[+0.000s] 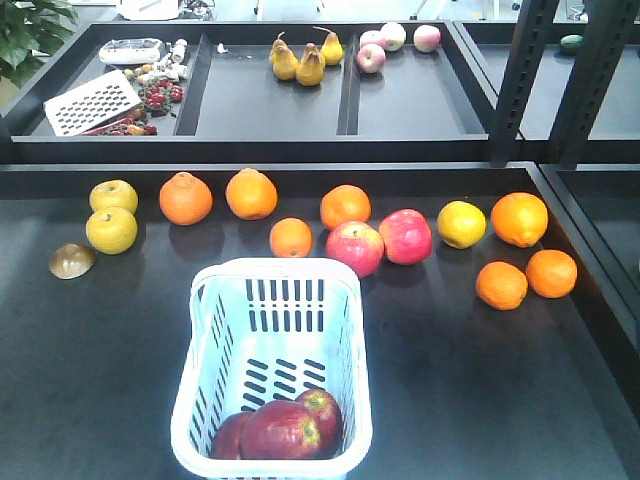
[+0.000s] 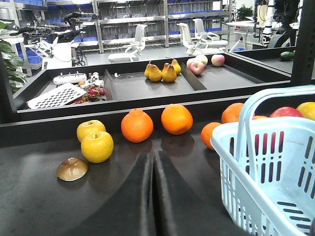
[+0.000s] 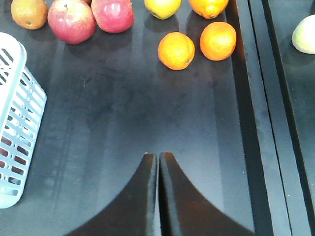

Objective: Pick three apples into basket with both arms

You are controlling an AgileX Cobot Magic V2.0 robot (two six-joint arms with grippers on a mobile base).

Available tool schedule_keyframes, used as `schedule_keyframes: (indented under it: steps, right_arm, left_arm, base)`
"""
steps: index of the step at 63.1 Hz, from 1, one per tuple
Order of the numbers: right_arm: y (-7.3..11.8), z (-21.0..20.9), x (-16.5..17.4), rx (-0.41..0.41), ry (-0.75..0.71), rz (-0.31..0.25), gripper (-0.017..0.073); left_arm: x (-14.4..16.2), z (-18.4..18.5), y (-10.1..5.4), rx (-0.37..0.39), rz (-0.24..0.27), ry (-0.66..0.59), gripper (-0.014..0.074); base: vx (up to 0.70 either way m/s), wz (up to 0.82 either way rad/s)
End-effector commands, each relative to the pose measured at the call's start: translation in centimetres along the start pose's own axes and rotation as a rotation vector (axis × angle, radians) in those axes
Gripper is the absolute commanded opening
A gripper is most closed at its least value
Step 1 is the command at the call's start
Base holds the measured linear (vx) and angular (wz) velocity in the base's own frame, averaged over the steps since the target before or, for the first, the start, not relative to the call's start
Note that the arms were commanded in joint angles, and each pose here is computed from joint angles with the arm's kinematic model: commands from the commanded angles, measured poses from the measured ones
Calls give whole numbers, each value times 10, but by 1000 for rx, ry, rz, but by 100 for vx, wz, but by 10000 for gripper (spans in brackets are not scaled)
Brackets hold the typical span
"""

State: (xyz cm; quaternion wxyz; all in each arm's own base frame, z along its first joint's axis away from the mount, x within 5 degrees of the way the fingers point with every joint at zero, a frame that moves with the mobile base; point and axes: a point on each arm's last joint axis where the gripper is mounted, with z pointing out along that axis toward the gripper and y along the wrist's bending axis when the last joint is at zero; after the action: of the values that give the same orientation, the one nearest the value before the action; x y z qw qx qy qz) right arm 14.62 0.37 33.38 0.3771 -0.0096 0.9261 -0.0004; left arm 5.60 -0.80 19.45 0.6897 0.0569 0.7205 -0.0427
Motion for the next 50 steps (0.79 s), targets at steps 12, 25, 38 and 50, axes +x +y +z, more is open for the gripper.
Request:
schedule_keyframes:
  steps: [12,25,38,50]
  right_arm:
    - [-2,-13,-7,13,-112,-3,-8]
    - [-2,-23,22,10,-376,-8,-8]
    - [-1,-13,72,1,-644,-12,-8]
    - [0,4,116,-5,-790,-14,-8]
  left_arm:
    - [-6,-1,0,1,-12,-88,-6]
    - [-6,-1,0,1,-12,-88,-6]
    - [-6,-1,0,1,-12,-88,-6]
    - [-6,-1,0,1,-12,-88,-6]
  base:
    - [0,0]
    - [0,0]
    - [0,0]
    - [0,0]
